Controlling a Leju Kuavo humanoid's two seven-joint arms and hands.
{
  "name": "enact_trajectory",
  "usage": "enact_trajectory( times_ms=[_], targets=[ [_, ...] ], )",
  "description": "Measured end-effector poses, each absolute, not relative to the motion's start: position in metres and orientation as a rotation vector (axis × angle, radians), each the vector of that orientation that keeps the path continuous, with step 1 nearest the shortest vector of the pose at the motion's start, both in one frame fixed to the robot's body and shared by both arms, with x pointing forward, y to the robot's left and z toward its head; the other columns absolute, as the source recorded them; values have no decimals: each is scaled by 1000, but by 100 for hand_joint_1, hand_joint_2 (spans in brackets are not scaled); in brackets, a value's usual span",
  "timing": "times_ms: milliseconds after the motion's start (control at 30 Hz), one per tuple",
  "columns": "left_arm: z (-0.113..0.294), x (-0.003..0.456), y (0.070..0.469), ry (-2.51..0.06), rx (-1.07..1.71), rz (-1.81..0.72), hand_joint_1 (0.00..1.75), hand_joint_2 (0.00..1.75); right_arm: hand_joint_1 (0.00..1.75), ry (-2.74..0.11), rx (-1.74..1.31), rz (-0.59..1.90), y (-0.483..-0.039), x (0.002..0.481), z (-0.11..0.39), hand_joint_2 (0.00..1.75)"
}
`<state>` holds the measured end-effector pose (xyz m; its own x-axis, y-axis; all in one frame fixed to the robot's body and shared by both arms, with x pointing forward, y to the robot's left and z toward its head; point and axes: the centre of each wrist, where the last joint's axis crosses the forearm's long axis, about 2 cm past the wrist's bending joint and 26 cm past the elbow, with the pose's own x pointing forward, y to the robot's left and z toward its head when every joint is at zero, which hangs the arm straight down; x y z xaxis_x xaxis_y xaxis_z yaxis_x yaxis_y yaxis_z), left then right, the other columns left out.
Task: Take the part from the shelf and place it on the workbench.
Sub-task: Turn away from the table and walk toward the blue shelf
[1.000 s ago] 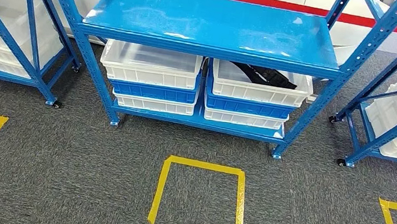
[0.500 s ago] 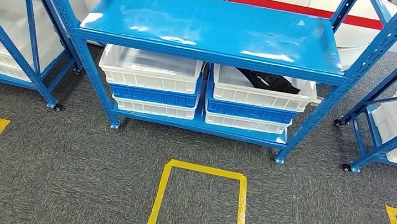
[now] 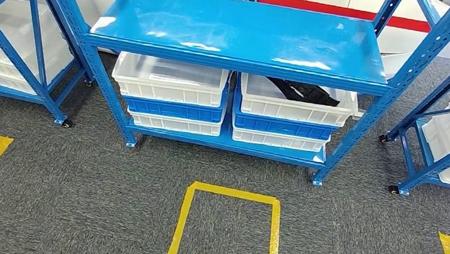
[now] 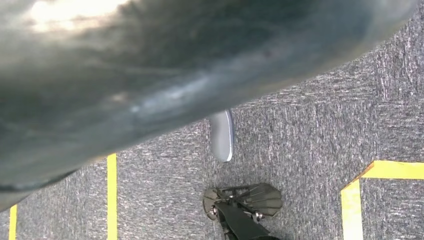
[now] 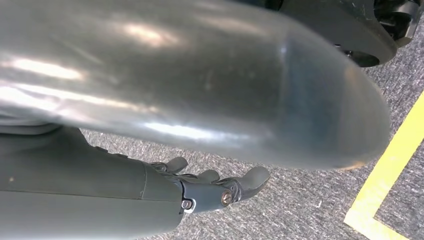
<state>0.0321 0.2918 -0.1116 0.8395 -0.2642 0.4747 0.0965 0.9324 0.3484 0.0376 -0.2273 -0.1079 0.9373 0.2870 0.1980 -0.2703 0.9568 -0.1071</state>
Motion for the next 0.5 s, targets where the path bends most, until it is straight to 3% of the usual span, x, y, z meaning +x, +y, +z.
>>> enact_trajectory(
  times_ms=[500],
  targets=[
    [-111, 33, 293, -547, 328, -198, 0, 0, 0, -219, -73, 285, -226, 38, -108, 0]
  ],
)
